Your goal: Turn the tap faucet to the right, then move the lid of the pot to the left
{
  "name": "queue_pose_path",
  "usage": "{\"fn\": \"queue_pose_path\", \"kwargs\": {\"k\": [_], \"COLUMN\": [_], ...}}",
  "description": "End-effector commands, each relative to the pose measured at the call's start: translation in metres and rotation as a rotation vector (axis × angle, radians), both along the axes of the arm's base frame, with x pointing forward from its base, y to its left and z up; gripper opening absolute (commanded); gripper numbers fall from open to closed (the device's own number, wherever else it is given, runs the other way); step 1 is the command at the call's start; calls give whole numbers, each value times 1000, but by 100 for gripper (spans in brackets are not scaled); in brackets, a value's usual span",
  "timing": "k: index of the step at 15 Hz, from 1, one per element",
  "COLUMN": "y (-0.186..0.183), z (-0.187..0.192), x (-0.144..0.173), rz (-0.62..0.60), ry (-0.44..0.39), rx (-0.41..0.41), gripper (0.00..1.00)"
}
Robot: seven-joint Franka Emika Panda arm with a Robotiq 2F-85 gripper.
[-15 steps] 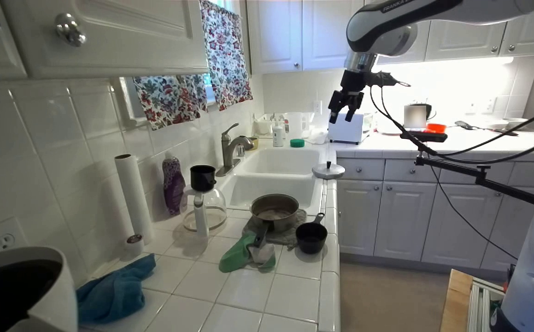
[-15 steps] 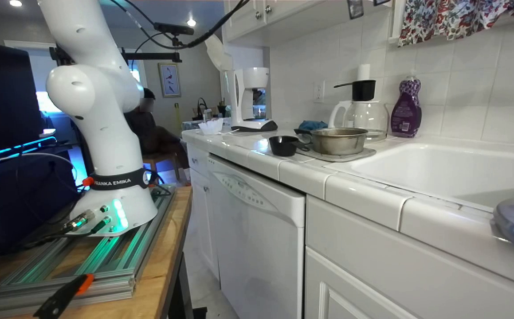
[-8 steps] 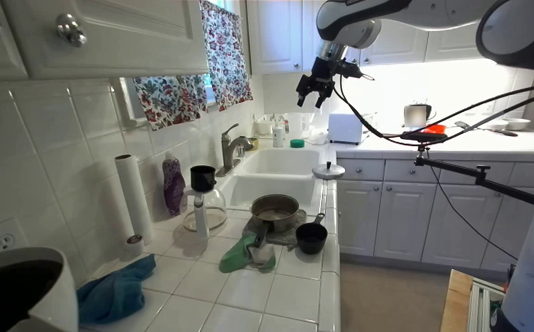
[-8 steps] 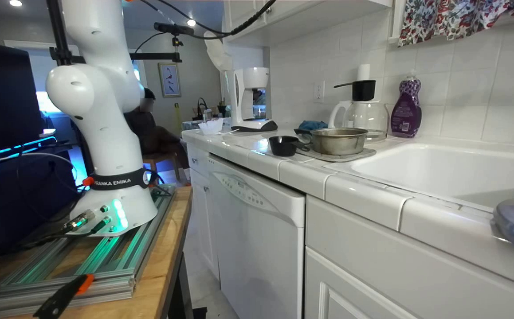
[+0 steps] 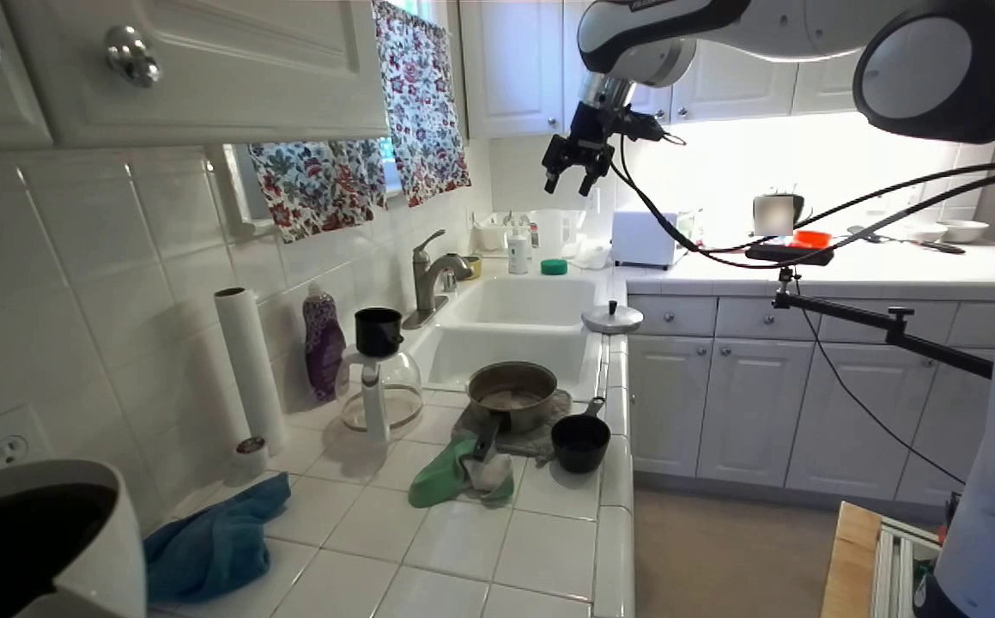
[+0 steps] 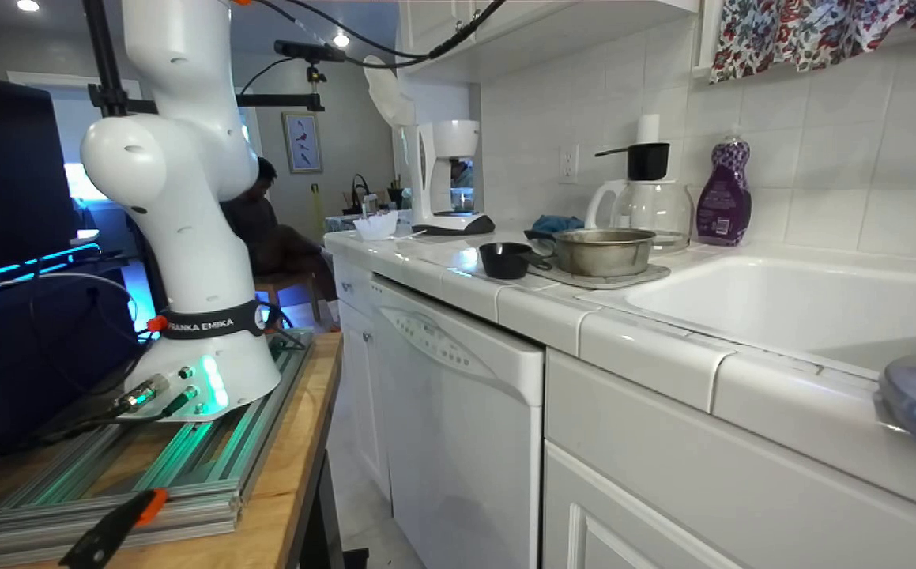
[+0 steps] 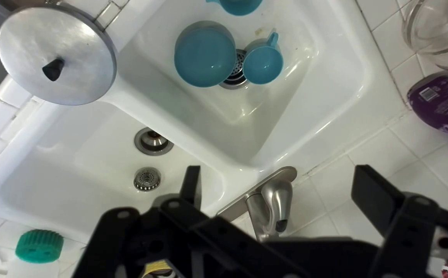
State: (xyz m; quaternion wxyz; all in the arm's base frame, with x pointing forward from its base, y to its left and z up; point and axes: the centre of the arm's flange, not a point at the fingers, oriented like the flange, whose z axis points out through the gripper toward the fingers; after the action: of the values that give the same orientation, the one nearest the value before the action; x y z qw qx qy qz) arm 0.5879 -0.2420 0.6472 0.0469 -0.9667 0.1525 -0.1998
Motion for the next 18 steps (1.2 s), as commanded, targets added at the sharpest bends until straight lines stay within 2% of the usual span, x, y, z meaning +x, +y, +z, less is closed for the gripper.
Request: {"fn": "queue_pose_path", "kwargs": {"k": [1, 3, 6, 9, 14, 16, 17, 18], "y": [-4, -14, -27, -24, -11, -9, 8, 9], "z": [1, 2, 0, -16, -28, -28, -55, -56], "x": [19, 48, 104, 142, 189, 201, 138, 143], "rz": [-15, -4, 50, 87, 83, 65, 91, 89], "ry": [-53, -83, -72, -57, -88, -106, -89, -98], "rx": [-7, -28, -71, -120, -182, -189, -165, -169], "gripper": [100, 100, 100, 100, 100, 100, 100, 100]}}
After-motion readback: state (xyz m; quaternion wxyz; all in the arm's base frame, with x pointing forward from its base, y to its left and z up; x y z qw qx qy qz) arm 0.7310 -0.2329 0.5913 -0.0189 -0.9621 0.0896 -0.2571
